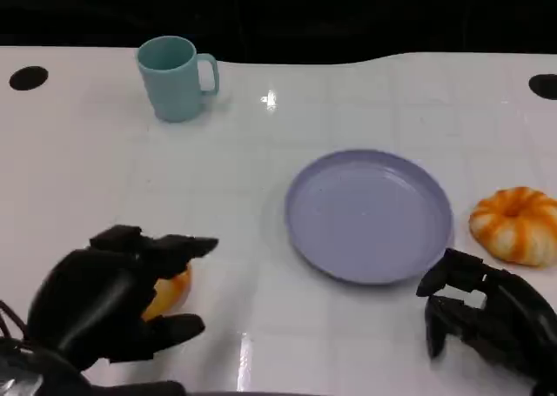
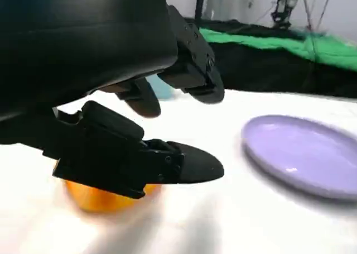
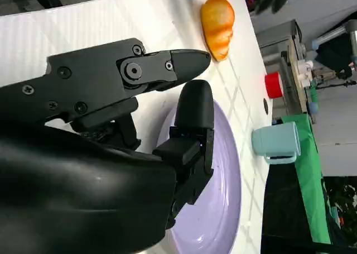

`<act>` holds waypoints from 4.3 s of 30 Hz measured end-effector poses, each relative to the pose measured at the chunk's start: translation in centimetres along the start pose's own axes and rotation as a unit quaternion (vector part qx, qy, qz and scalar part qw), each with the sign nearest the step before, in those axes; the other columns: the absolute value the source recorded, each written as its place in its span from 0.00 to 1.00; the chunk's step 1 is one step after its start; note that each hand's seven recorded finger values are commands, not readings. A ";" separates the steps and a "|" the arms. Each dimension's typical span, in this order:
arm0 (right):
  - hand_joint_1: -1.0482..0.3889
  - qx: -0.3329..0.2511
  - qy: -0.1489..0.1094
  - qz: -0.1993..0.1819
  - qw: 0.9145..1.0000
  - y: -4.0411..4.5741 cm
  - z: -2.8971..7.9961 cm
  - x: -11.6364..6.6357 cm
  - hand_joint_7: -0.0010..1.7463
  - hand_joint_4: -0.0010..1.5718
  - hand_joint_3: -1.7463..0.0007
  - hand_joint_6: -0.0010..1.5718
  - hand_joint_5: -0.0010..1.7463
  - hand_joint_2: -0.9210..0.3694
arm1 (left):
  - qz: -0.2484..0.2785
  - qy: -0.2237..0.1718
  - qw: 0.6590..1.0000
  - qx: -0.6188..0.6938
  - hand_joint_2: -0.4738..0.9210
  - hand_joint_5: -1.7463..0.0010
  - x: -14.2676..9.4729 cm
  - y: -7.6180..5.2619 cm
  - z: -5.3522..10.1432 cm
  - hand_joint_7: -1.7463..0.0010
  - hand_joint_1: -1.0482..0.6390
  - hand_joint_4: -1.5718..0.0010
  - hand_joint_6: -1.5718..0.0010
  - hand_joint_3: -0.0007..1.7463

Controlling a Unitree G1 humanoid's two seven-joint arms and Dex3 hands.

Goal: Grasp the bread from the table and place it into the plate.

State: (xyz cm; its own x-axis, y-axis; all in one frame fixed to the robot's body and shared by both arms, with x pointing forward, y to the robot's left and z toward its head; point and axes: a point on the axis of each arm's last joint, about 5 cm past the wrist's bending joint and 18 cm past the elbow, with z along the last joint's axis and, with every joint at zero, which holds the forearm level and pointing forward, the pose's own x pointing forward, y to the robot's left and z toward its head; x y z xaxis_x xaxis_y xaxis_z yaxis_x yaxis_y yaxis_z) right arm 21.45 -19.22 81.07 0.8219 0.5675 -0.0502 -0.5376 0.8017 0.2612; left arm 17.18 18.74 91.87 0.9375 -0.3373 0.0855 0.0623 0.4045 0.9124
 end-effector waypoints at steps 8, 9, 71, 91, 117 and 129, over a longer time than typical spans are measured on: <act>0.31 -0.004 -0.004 0.000 1.000 0.08 0.1 -0.2 0.76 0.47 0.90 0.48 0.98 0.00 | -0.038 0.046 0.991 0.116 0.96 0.74 0.5 0.7 1.0 1.00 0.28 1.00 0.82 0.03; 0.30 -0.001 -0.003 0.000 1.000 0.08 0.1 -0.3 0.76 0.47 0.90 0.48 0.98 0.00 | -0.043 0.049 0.990 0.122 0.95 0.75 0.5 0.7 1.1 1.00 0.29 1.00 0.82 0.02; 0.34 0.003 -0.006 0.016 1.000 0.21 0.0 -0.6 0.85 0.44 0.87 0.42 1.00 0.00 | 0.048 0.054 0.995 0.062 0.65 0.00 3.6 -6.1 -5.3 0.00 0.60 0.51 0.56 0.89; 0.34 0.004 -0.007 0.013 1.000 0.76 0.0 0.0 0.84 0.46 0.87 0.43 1.00 0.00 | 0.014 -0.027 0.997 0.070 0.73 0.00 8.4 -0.5 -3.1 0.00 0.49 0.50 0.56 0.70; 0.34 0.017 -0.017 0.030 0.999 0.58 -0.2 -0.3 0.81 0.46 0.87 0.44 1.00 0.00 | 0.029 -0.158 0.986 0.039 0.76 0.00 15.6 -1.6 4.4 0.00 0.47 0.46 0.58 0.57; 0.35 0.018 -0.019 0.032 0.999 0.63 -0.1 -0.1 0.81 0.46 0.87 0.45 1.00 0.00 | -0.005 -0.220 0.974 0.047 0.82 0.00 18.3 -3.9 10.6 0.40 0.44 0.41 0.42 0.42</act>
State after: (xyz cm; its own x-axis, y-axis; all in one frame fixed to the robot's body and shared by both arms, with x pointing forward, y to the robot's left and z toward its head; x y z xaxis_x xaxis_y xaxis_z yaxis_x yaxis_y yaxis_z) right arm 21.03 -18.74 81.16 0.7931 0.6090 0.0032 -0.5822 0.7567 0.2974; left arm 30.52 1.97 94.06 0.6982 -0.6812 0.2203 0.0196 0.3258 0.9452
